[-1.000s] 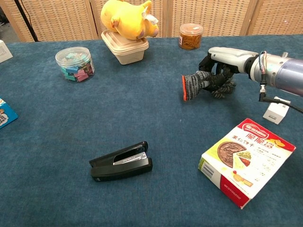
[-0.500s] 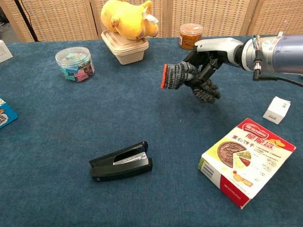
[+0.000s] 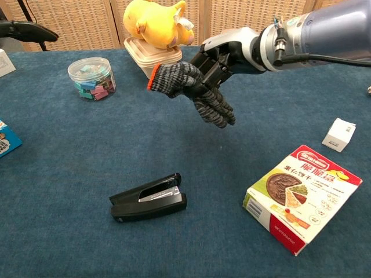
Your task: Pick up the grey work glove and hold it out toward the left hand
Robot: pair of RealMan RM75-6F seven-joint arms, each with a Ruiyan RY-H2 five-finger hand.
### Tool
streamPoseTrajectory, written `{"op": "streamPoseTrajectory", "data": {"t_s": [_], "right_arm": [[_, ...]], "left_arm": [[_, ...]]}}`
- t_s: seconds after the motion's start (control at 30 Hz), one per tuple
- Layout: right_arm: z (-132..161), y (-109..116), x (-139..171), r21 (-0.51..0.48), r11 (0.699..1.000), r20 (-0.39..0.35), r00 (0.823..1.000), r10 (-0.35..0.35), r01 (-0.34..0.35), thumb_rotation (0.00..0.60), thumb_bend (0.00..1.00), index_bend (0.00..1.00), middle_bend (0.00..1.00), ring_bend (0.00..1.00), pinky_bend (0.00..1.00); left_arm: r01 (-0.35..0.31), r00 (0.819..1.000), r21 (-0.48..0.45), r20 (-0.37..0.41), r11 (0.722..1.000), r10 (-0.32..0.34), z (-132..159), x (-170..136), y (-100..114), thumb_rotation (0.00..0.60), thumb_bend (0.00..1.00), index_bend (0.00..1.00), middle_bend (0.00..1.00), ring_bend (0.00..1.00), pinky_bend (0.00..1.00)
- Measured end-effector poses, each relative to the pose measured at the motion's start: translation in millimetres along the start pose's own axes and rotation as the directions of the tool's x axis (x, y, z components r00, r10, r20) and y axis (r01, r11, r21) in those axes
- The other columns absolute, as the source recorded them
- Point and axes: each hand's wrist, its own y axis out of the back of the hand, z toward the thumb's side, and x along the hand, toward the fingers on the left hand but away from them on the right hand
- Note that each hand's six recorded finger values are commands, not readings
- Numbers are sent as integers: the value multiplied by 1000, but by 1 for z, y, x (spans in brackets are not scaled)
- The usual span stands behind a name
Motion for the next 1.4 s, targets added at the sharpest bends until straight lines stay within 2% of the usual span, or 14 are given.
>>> {"op": "streamPoseTrajectory", "data": {"t_s": [0.23, 0.5, 0.7, 0.97, 1.4], "right_arm": [[22, -23, -4, -51, 998, 10, 999, 47, -47, 600, 443, 596, 514, 371, 431], [31, -43, -11, -107, 991, 14, 996, 86, -85, 600, 444, 598, 515, 371, 431], [30, -39, -11, -103, 992, 17, 997, 78, -76, 600, 444, 600, 515, 372, 432], [24, -21, -10, -121, 992, 30, 998, 48, -44, 600, 444, 601, 517, 373, 432], [23, -15, -6, -142, 988, 22, 998, 59, -55, 600, 443, 602, 517, 373, 432]], "left_arm": [[42, 998, 65, 43, 997, -45, 16, 23, -10, 600, 87, 68, 0, 0, 0], [70, 994, 107, 71, 992, -78, 40, 44, -14, 600, 87, 68, 0, 0, 0], [90, 993, 117, 69, 989, -99, 45, 45, -22, 600, 86, 68, 0, 0, 0], [83, 995, 111, 49, 990, -89, 34, 37, -24, 600, 87, 68, 0, 0, 0], [89, 994, 101, 53, 991, -94, 39, 47, -28, 600, 87, 68, 0, 0, 0]]}}
